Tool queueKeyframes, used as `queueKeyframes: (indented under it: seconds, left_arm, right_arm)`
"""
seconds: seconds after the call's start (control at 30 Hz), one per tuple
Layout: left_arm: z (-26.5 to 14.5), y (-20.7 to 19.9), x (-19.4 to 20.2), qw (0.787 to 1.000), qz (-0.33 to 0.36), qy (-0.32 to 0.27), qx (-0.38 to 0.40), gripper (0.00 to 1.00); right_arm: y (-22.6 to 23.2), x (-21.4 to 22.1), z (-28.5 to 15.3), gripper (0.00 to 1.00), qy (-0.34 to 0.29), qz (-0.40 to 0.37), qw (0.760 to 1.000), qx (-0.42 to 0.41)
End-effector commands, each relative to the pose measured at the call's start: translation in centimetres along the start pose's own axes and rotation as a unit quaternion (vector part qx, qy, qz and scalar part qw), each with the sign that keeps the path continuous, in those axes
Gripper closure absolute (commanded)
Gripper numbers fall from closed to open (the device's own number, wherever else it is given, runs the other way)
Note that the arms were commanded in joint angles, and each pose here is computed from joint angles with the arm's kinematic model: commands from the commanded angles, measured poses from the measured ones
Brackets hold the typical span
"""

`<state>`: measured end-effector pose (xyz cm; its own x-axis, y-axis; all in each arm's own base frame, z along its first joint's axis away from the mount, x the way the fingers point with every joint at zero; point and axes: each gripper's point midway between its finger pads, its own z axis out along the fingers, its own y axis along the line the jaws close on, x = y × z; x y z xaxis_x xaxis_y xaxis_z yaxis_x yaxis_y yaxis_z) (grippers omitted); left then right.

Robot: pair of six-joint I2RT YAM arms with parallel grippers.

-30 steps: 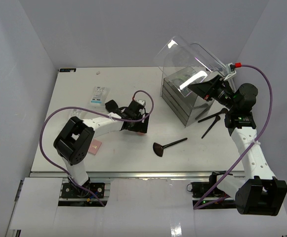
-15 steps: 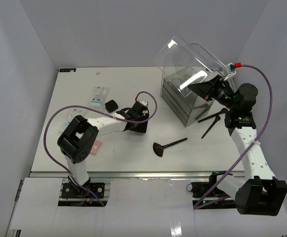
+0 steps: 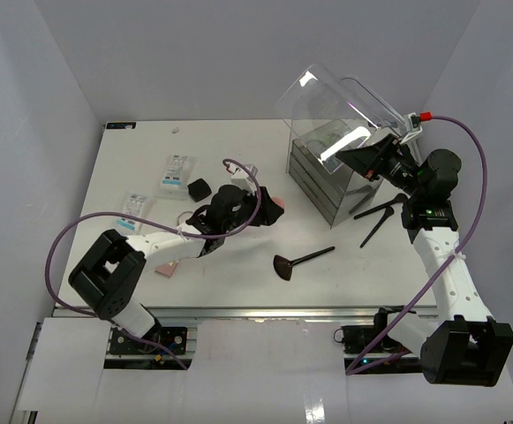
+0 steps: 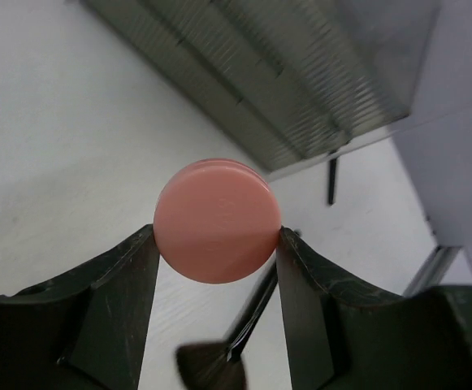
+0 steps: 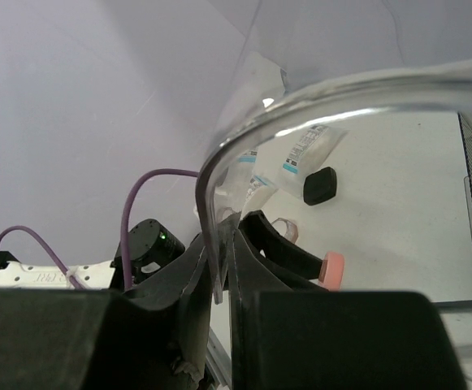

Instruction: Organize the makeup

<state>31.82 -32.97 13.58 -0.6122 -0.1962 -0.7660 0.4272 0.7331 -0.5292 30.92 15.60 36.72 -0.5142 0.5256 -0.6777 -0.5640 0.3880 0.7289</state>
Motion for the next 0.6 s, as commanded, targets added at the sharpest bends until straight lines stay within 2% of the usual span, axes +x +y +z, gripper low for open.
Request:
queueKeyframes:
  seconds: [0.0, 0.3, 0.57]
  left_arm:
    - [1.1, -8.0, -7.4, 0.978, -0.032, -0.130, 0.158, 0.85]
    - [4.8, -14.4, -11.1, 0.950, 0.001, -0.202, 0.240, 0.85]
    - [8.2, -16.2, -12.0, 0.939, 0.013, -0.232, 0.255, 0.83]
  right_arm:
    - [3.6, -0.6, -0.6, 0.85, -0.003, -0.047, 0.997, -0.053]
    - [3.9, -0.7, -0.6, 0.85, -0.002, -0.041, 0.997, -0.060]
    - [4.1, -0.8, -0.5, 0.85, -0.003, -0.039, 0.997, -0.064]
